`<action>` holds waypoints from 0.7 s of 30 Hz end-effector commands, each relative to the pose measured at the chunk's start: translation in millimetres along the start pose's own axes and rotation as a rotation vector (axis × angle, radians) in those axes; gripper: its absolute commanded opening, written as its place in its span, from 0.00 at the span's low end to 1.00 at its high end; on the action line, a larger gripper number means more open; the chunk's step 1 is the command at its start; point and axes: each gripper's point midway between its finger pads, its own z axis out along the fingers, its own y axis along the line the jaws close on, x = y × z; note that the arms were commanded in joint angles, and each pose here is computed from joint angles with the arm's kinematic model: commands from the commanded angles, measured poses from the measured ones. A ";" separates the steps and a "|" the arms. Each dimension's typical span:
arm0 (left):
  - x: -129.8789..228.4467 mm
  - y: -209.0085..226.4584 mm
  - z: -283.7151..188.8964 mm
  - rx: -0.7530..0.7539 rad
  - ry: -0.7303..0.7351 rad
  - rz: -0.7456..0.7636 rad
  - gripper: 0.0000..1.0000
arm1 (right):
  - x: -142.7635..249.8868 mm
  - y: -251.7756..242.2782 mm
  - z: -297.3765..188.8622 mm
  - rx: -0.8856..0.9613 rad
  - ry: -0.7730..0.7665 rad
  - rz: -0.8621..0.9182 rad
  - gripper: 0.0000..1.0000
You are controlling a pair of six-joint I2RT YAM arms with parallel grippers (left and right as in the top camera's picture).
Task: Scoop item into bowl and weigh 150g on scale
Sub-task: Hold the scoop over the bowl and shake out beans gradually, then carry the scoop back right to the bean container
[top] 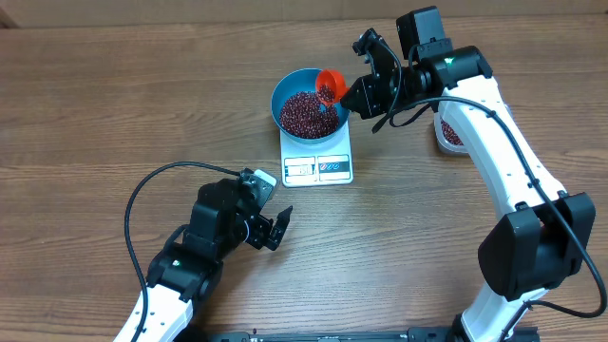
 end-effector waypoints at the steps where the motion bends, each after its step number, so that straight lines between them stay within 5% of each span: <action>1: 2.4 -1.9 1.1 0.009 0.004 -0.002 0.99 | -11.0 9.1 -12.9 -0.013 -0.039 -0.027 0.04; 10: 2.4 -1.9 1.1 0.009 0.004 -0.002 0.99 | -12.4 8.3 -22.5 -0.035 -0.055 -0.014 0.04; 21: 3.4 -2.0 1.1 0.010 0.007 -0.002 1.00 | 3.4 -23.5 -93.8 -0.031 -0.107 0.050 0.04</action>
